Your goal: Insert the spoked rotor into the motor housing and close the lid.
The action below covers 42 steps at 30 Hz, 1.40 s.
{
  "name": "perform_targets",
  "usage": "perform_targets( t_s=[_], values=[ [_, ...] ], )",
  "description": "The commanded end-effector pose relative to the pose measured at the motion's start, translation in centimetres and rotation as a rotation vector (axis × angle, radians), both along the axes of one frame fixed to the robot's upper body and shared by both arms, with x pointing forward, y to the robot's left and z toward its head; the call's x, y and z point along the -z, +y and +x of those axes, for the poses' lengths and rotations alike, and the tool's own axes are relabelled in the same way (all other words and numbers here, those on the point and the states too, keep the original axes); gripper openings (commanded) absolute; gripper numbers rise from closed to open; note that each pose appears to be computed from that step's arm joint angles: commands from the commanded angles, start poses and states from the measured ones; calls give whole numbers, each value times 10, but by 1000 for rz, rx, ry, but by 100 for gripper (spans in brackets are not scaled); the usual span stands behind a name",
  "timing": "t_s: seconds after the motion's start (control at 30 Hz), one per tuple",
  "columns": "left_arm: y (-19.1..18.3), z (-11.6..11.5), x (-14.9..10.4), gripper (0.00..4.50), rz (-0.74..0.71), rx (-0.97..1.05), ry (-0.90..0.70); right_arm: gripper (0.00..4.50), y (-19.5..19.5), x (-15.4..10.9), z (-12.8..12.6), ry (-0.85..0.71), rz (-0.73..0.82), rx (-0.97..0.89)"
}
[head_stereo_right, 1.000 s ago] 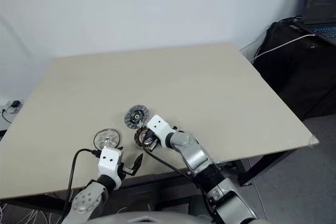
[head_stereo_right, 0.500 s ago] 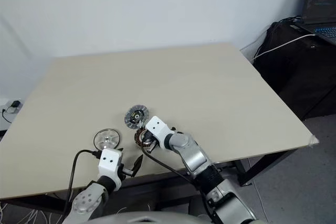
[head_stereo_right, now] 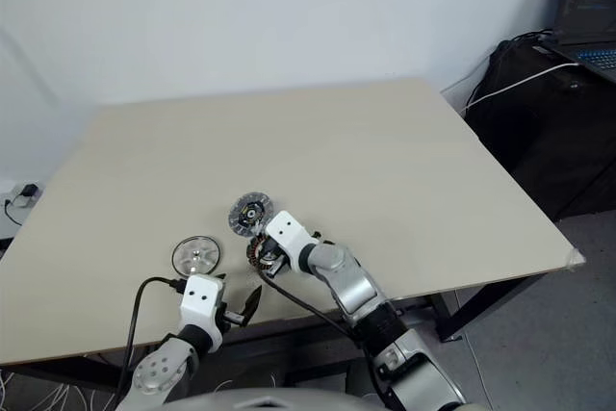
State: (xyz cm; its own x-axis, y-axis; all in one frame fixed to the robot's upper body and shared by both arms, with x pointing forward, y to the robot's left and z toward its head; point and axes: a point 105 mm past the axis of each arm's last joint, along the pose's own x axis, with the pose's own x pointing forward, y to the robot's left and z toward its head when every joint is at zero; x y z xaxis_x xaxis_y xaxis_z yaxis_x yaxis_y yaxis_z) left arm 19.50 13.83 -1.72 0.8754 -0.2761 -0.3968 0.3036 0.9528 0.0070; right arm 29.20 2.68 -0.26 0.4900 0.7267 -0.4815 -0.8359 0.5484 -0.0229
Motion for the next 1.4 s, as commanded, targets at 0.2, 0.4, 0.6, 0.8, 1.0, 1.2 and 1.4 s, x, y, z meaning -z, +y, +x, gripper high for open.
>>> perform_targets(
  t_s=[0.2,0.4,0.6,0.8,1.0,1.2,1.4],
  values=[
    [2,-2,-7,450,-12,-16,-29,2,11,-5,-6,-17,22,-66],
    [0,-4,-11,450,-13,-22,-30,2,11,-1,-10,-11,10,-95],
    [-2,0,-14,450,-15,-25,-32,2,10,-9,-8,-43,38,-81],
    [-1,1,-15,450,-21,-33,-36,2,5,-36,4,-104,135,4],
    [0,-1,-17,450,-27,-48,-46,2,-17,-53,1,-153,202,67],
    [34,14,-36,450,-114,-291,-166,2,-54,-51,5,-148,194,199],
    [73,14,-35,450,-221,-508,-190,2,-75,-46,-6,-139,192,223]
  ],
)
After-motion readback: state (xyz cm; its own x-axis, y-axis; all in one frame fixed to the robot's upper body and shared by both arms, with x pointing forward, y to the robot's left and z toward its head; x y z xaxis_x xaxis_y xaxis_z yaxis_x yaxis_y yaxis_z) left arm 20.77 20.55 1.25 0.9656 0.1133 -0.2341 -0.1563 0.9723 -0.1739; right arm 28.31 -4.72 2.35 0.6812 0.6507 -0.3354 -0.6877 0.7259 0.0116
